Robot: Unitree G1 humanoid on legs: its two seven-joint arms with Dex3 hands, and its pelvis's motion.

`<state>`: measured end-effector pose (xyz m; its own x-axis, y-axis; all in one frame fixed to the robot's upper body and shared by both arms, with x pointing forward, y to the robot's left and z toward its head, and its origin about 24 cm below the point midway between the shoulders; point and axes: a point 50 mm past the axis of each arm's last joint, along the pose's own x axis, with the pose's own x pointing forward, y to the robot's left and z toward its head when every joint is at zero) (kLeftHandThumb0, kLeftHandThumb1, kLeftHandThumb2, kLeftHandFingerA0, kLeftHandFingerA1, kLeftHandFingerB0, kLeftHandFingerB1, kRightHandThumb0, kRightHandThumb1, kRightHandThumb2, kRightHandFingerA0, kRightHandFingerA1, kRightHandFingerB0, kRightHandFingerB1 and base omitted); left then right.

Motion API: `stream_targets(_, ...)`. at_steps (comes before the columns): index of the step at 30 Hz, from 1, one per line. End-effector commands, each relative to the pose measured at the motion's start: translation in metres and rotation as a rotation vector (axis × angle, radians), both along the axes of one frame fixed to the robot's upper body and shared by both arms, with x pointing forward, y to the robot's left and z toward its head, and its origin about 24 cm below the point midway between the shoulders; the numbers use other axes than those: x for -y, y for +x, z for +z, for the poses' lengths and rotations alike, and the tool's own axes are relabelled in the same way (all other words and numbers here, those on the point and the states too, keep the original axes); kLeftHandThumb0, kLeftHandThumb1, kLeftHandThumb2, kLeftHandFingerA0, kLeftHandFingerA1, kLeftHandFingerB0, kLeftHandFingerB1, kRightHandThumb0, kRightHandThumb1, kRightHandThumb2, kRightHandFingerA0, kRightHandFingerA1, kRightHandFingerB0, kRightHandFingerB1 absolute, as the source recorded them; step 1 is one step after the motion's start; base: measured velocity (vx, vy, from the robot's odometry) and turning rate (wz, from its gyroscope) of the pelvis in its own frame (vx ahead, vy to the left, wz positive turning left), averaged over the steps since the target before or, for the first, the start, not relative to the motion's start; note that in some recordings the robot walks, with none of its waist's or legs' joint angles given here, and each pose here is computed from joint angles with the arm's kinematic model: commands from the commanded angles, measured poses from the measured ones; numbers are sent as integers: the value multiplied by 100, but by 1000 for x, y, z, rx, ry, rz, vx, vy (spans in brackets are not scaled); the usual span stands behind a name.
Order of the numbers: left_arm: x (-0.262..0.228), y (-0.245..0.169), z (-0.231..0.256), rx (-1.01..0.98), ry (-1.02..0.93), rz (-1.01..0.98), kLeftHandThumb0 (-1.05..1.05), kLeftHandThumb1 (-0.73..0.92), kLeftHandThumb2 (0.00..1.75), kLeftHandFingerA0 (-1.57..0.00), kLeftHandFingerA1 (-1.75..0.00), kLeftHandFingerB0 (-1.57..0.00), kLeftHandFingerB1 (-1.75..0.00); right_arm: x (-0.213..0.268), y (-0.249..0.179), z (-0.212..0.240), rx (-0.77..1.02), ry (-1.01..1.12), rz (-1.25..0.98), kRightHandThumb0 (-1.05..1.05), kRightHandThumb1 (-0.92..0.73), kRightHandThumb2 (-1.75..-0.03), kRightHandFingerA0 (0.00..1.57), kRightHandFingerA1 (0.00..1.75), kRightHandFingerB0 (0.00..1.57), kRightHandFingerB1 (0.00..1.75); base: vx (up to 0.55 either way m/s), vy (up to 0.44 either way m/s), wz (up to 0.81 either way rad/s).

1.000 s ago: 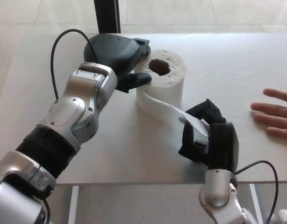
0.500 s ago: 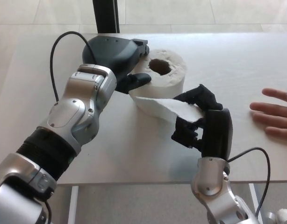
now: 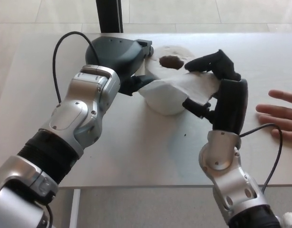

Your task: A toilet paper roll is kept in the middle of the desk infront of the robot. The robot places its left hand on the top of the toilet paper roll to hold it still and uses its right hand to tear off a piece of toilet paper from it and hands the paper to a person

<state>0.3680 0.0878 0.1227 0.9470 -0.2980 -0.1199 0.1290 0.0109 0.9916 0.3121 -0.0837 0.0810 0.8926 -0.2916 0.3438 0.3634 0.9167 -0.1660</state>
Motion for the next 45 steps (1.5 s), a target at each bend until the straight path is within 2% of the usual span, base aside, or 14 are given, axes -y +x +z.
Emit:
stream_targets(1, -4, -4, -14, -60, 30, 6, -75, 92, 75, -66, -71, -41, -43, 5, 3, 17, 41, 195, -45, -20, -39, -151, 104, 175, 86, 173, 0, 0, 0)
stream_targets(2, -4, -5, -15, -64, 26, 4, -73, 92, 74, -60, -66, -42, -43, 5, 3, 19, 47, 207, -50, -11, -67, -131, 125, 129, 122, 127, 0, 0, 0)
stream_targets(7, -3, -7, -20, -84, 33, 20, -75, 92, 73, -78, -93, -42, -41, 5, 4, 38, 73, 364, -49, -13, -62, -130, 125, 129, 125, 128, 0, 0, 0)
stream_targets(8, -3, -7, -21, -84, 30, 16, -74, 92, 70, -78, -98, -44, -40, 5, 5, 41, 78, 370, -47, -25, -34, -156, 115, 175, 93, 168, 0, 0, 0)
stream_targets(9, -2, -7, -22, -80, 31, 10, -73, 92, 71, -81, -101, -43, -40, 5, 4, 42, 80, 366, -48, -14, -64, -130, 126, 129, 126, 128, 0, 0, 0)
stream_targets(12, -1, -7, -22, -82, 20, 7, -73, 92, 71, -81, -121, -42, -38, 5, 4, 45, 83, 367, -38, -25, -40, -143, 117, 175, 94, 166, 0, 0, 0)
stream_targets(28, -1, -7, -18, -32, 52, -36, -72, 92, 68, -69, -92, -44, -43, 2, -1, 42, 54, 380, -17, -19, -31, -154, 114, 175, 94, 164, 0, 0, 0)
stream_targets(29, -2, -5, -13, -22, 74, -28, -71, 74, 110, -63, -80, -38, -55, 3, -2, 41, 55, 369, -18, -22, -36, -157, 117, 175, 98, 157, 0, 0, 0)
stream_targets(30, -6, 0, 1, 9, 86, -16, -76, 92, 70, -63, -79, -46, -42, 5, -4, 39, 52, 366, -16, -10, -61, -130, 132, 131, 129, 129, 0, 0, 0)
stream_targets(31, -8, 5, 16, 30, 88, -8, -73, 92, 74, -65, -76, -39, -42, 6, -5, 37, 48, 367, -14, -23, -32, -158, 117, 170, 99, 156, 0, 0, 0)
stream_targets(36, -7, 18, 72, 196, 63, -51, -72, 92, 73, -67, -72, -45, -45, 8, -9, 27, 29, 400, 0, -19, -31, -159, 119, 169, 103, 157, 0, 0, 0)
stream_targets(39, 0, 21, 94, 268, 66, -74, -74, 91, 73, -92, -152, -45, -49, 9, -10, 23, 2, 400, -5, -23, -25, -158, 117, 168, 104, 155, 0, 0, 0)
stream_targets(42, 2, 23, 118, 300, 100, -96, -66, 91, 67, -55, -60, -40, -46, 10, -11, 19, 2, 408, -3, -27, -25, -158, 116, 169, 105, 155, 0, 0, 0)
stream_targets(45, 5, 23, 131, 342, 77, -99, -62, 88, 66, -76, -69, -46, -48, 10, -14, 15, -15, 380, -8, -27, -25, -158, 116, 168, 104, 156, 0, 0, 0)
